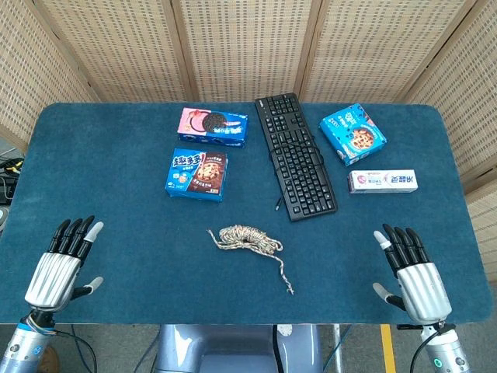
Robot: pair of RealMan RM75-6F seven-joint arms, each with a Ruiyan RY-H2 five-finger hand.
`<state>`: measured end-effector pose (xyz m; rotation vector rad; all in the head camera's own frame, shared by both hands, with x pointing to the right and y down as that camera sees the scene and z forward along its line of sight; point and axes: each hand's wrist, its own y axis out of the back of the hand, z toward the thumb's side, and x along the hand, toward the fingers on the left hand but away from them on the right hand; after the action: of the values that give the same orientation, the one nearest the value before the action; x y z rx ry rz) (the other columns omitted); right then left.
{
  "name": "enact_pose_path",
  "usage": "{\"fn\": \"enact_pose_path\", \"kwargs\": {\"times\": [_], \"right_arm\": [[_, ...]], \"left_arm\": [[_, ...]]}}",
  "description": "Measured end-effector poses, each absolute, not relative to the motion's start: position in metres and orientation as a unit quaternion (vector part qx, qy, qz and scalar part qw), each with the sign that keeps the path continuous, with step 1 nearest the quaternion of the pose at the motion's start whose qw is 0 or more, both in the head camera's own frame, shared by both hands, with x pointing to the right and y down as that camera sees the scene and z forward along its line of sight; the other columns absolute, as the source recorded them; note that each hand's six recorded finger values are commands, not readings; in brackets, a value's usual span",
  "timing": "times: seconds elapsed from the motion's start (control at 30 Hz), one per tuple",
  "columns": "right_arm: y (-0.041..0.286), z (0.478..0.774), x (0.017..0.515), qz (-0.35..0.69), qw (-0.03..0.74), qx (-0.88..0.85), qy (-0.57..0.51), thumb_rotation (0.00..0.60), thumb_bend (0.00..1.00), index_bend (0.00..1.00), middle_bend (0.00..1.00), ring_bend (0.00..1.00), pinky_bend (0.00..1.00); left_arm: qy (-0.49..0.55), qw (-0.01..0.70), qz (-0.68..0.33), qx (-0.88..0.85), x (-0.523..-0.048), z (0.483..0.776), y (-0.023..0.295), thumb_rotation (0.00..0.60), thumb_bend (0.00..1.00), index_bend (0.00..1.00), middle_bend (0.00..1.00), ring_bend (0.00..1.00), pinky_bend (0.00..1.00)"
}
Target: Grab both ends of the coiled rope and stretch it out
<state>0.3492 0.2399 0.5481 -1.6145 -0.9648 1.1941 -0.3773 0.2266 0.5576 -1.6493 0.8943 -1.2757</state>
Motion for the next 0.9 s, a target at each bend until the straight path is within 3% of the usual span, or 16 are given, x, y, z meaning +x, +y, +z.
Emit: {"fn": "enact_pose_path", "kwargs": {"times": [0.23, 0.57, 0.9], "right_arm": [[0.241, 0.554, 0.345, 0.483, 0.437, -0.659, -0.376, 0.6, 0.0, 0.09, 0.0, 0.0, 0.0], [0.222, 0.579, 0.287, 0.393, 0.467, -0.743, -0.273, 0.6, 0.0, 0.38, 0.03, 0.0, 0.0], [0.212, 0.607, 0.221, 0.349, 0.488, -0.788, -0.135, 0.6, 0.13, 0.47, 0.06, 0.0, 0.0]], "left_arm": [[0.359, 0.42, -0.511, -0.659, -0.379, 0.556, 0.226, 0.6, 0.0, 0.0, 0.0, 0.0, 0.0], [0.352, 0.42, -0.516, -0.658, -0.375, 0.563, 0.22, 0.6, 0.0, 0.0, 0.0, 0.0, 0.0], [0.341, 0.423, -0.525, -0.655, -0.372, 0.57, 0.218, 0.6, 0.0, 0.0, 0.0, 0.0, 0.0]]}}
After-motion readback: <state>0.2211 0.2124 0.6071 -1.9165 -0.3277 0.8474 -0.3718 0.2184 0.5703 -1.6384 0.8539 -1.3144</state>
